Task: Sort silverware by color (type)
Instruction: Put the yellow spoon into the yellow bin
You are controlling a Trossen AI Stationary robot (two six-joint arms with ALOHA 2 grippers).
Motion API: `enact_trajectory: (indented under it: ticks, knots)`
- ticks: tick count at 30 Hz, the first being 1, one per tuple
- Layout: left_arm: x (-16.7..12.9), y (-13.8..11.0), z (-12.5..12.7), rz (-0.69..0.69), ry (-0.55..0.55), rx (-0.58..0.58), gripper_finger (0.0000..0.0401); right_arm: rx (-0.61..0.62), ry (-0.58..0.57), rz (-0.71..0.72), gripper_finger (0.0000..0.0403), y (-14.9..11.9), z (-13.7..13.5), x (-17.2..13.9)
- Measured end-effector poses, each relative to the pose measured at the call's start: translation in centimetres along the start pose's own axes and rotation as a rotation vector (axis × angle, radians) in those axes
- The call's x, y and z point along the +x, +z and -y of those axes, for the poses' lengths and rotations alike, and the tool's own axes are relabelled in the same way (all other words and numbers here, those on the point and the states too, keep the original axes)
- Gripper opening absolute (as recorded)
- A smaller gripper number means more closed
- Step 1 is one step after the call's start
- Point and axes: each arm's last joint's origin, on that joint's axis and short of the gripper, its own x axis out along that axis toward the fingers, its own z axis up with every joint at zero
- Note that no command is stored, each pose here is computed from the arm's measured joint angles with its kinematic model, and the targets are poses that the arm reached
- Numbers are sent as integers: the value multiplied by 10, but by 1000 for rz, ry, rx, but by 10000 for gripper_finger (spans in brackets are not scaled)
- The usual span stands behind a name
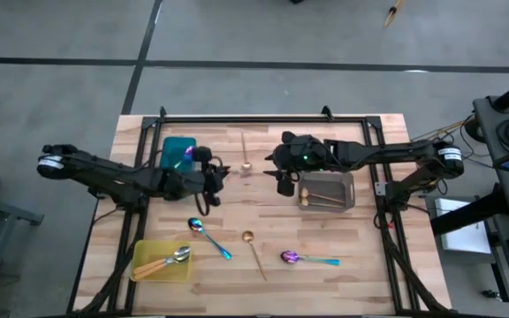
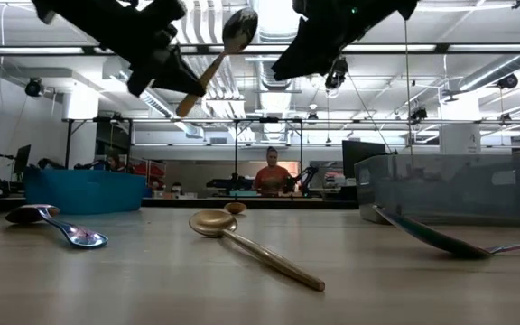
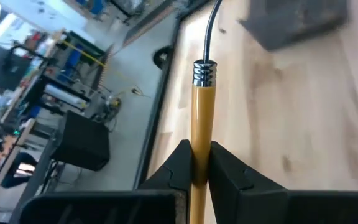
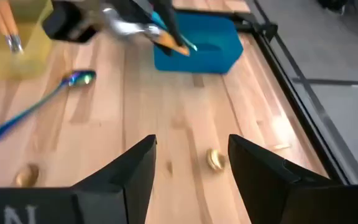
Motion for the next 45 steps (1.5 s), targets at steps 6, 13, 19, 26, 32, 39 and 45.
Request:
enact_trajectory:
  ticks: [6,13,19,26,32,39,45]
  knots:
    - [-22,16,6,-68,-93,29,13,-57,0,-4,192,10,1,-5]
    - [-55,30,-7,-278,-187,-48,13,-73,1,-10,192,8,1,-5]
    - [-73,51,-7,-460,-370,-207,13,-50,3,-26,192,3,0,-3]
    - [-104,68,11,-802,-523,-287,13,-41,14,-45,192,-4,-3,-1]
    - [-136,72,45,-988,-596,-257,13,-45,32,-50,192,-9,-10,2]
    - [-170,59,92,-1023,-565,-125,13,-36,58,-31,192,-15,-22,5]
    - [-193,45,119,-1144,-540,-116,13,-27,75,-4,192,-13,-30,4]
